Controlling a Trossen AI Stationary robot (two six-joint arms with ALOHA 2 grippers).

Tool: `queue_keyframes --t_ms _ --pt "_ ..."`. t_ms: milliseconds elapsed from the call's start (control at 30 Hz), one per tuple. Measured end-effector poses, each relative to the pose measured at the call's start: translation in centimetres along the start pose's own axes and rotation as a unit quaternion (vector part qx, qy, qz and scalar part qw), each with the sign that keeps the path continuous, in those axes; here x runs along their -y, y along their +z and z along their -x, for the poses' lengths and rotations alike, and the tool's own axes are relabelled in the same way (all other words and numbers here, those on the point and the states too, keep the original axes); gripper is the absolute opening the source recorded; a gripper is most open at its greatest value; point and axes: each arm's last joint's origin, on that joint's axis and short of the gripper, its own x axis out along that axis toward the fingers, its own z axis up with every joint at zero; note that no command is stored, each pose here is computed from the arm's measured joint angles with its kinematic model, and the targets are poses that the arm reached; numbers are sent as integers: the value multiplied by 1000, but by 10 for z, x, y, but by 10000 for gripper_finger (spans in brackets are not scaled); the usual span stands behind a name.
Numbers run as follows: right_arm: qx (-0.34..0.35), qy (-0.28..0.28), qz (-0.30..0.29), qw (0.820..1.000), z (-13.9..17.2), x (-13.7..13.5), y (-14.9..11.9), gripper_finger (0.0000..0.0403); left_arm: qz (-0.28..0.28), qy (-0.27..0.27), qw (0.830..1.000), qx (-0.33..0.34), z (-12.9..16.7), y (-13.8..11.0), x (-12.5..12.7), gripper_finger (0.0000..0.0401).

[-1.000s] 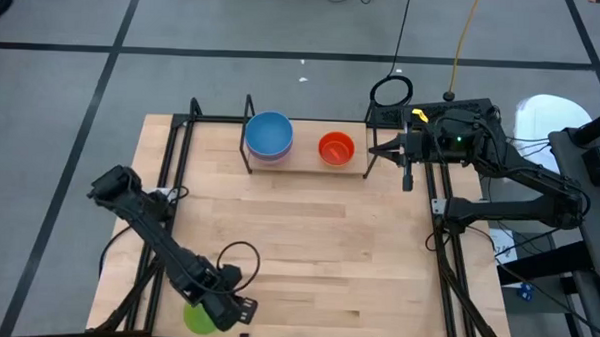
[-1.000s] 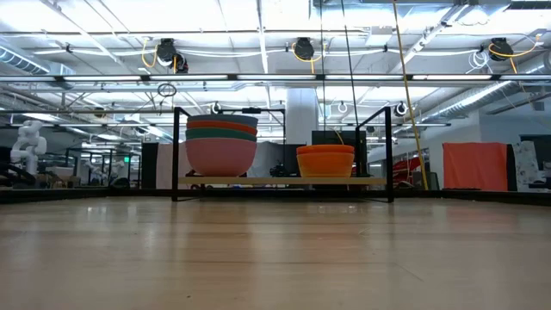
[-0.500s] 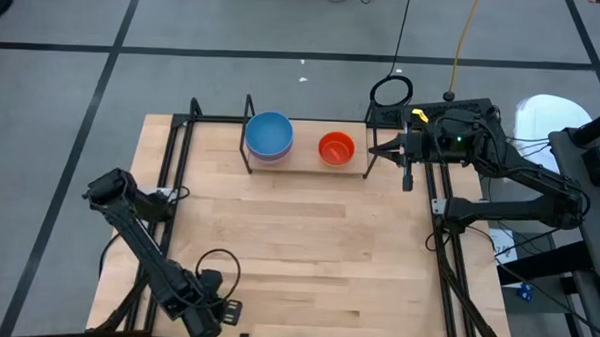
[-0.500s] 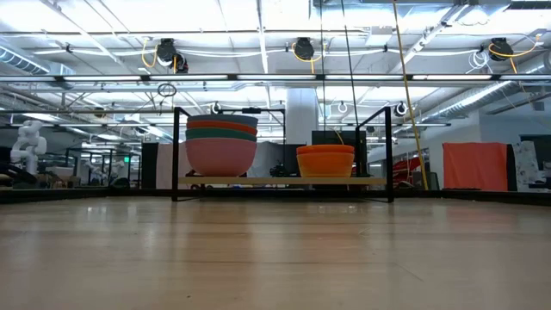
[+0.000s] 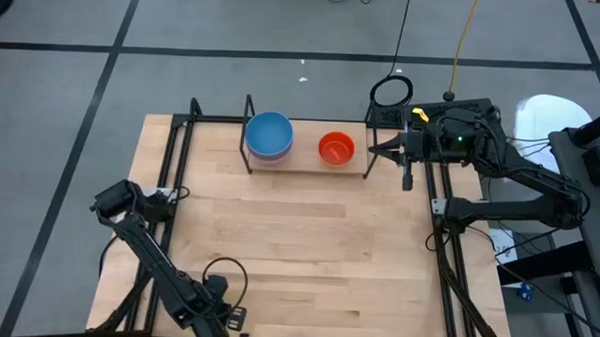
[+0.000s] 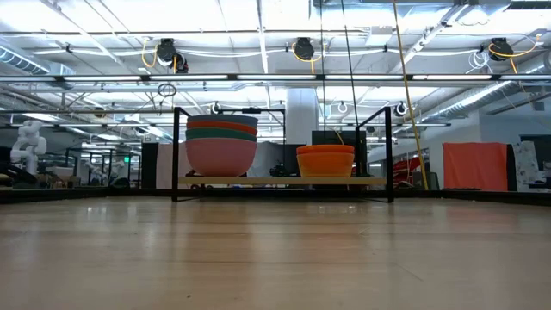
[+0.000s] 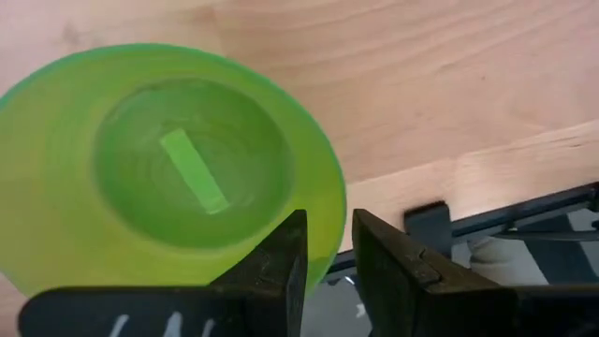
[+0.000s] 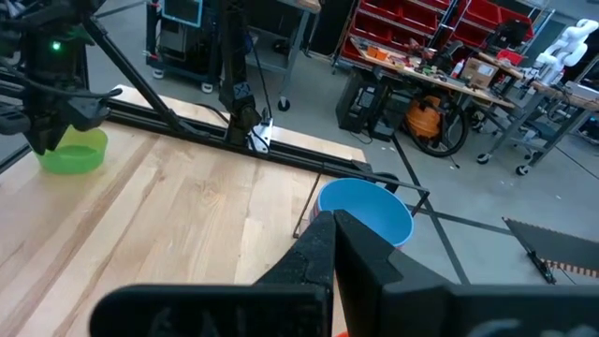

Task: Place and stack bowls onto a shelf
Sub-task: Stack the green bowl on top of the orange bowl on the shelf

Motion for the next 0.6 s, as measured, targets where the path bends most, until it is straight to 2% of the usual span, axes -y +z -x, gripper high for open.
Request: queue_keyframes --t_ms 333,600 --pt "0 0 2 1000 0 0 0 0 -3 10 1000 9 -23 -2 3 93" --pt "-2 1 9 1000 0 0 0 0 -56 12 998 9 -34 -3 5 92"
